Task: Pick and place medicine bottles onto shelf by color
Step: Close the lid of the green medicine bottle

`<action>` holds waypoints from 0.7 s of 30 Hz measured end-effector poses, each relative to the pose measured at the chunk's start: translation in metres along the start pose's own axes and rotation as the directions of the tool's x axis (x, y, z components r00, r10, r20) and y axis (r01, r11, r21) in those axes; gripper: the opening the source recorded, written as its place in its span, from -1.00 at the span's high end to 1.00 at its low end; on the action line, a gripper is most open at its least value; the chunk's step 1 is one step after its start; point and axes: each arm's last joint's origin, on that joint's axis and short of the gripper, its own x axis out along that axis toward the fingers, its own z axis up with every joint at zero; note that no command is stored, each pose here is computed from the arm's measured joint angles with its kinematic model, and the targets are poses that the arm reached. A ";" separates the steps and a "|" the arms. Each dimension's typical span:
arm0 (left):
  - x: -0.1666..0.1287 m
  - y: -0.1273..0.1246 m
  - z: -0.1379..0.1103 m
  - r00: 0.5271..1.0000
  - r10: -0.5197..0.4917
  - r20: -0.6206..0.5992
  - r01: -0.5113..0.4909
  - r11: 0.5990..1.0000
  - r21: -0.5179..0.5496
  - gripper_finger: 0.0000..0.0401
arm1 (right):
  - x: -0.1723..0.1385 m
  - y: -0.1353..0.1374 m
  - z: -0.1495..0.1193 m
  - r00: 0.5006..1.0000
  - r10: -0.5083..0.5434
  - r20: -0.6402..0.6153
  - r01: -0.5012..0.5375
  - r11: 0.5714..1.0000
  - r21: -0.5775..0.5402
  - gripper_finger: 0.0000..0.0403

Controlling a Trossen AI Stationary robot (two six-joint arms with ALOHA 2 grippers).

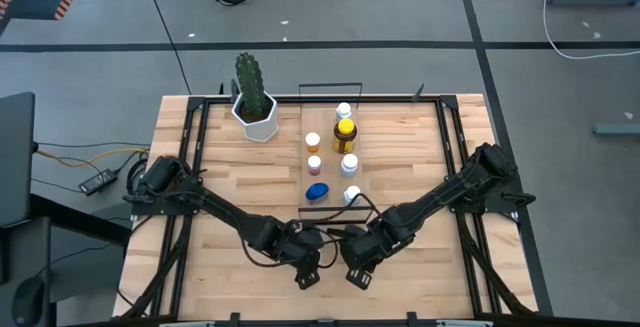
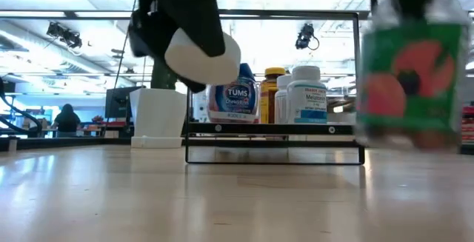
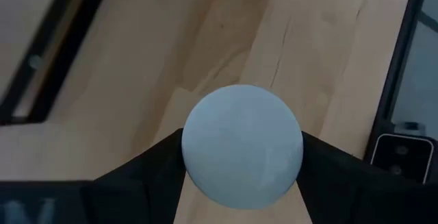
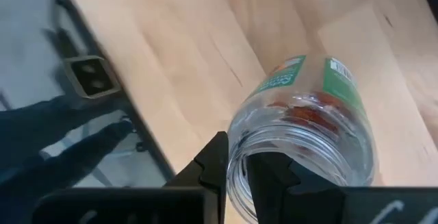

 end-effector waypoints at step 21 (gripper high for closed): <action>-0.005 0.011 0.013 0.997 0.044 -0.064 -0.027 0.968 0.248 -0.23 | 0.012 -0.003 0.009 0.996 0.078 0.036 -0.080 0.995 0.063 0.00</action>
